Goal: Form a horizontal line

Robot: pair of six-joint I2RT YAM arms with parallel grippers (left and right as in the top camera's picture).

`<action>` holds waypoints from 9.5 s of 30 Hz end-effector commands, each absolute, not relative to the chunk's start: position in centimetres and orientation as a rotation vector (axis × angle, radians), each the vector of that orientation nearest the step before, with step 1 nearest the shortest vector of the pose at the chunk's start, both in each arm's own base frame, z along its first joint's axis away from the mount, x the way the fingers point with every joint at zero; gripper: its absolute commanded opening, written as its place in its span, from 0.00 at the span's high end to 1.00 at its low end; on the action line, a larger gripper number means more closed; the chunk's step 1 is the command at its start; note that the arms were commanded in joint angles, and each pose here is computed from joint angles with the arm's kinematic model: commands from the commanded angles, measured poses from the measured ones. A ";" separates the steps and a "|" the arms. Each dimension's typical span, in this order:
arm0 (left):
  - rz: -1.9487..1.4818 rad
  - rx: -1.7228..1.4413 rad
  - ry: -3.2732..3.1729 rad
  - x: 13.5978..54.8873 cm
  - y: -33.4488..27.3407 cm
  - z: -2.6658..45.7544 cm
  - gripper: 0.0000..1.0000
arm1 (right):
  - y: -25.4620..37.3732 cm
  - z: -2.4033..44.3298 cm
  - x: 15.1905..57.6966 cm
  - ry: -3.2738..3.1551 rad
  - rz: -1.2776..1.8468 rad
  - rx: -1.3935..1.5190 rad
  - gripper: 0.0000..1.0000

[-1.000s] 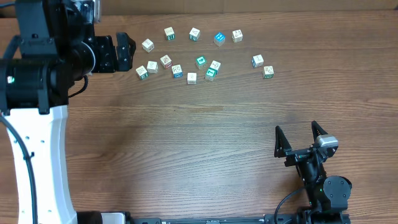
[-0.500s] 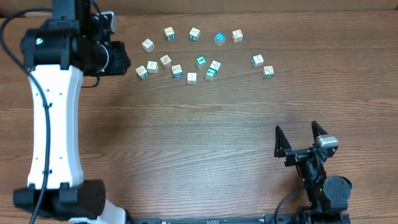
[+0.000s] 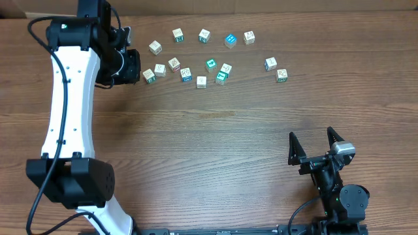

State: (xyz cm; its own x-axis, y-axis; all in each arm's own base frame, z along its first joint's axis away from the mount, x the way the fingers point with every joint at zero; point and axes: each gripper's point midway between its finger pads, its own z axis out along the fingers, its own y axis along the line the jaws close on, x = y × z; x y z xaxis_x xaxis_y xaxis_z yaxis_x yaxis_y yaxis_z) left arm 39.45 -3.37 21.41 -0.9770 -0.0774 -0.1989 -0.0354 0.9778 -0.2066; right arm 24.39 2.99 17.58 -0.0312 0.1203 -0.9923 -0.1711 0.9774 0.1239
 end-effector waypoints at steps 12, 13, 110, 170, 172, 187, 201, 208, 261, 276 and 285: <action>-0.312 -0.130 2.698 45.2 -3.4 22.8 0.96 | 3.2 17.4 24.4 1.581 0.247 -0.044 0.00; -0.317 -0.143 2.678 45.7 -3.5 23.0 0.96 | 3.2 17.4 24.4 1.581 0.247 -0.044 0.00; -0.026 0.150 2.735 55.6 -6.2 5.9 0.93 | 3.2 17.4 24.4 1.581 0.247 -0.044 0.00; -0.139 -0.061 3.126 30.8 -21.1 3.2 0.96 | 3.2 17.4 24.4 1.581 0.247 -0.044 0.00; -0.160 -0.027 3.107 30.8 -22.0 2.9 0.93 | 3.2 17.4 24.4 1.581 0.247 -0.044 0.00; -0.177 -0.192 3.048 31.0 -23.8 3.0 0.96 | 3.2 17.4 24.4 1.581 0.247 -0.044 0.00; -0.215 -0.190 2.929 30.3 -28.5 3.5 0.94 | 3.2 17.4 24.4 1.581 0.247 -0.044 0.00; -0.184 -0.192 2.883 29.6 -29.7 3.6 0.94 | 3.2 17.4 24.4 1.581 0.247 -0.044 0.00; -0.175 -0.135 2.808 29.6 -32.4 1.0 0.88 | 3.2 17.4 24.4 1.581 0.247 -0.044 0.00; -0.197 -0.130 2.831 29.2 -32.6 0.9 0.87 | 3.2 17.4 24.4 1.581 0.247 -0.044 0.00; -0.202 -0.129 2.835 29.1 -32.7 0.9 0.84 | 3.2 17.4 24.4 1.581 0.247 -0.044 0.00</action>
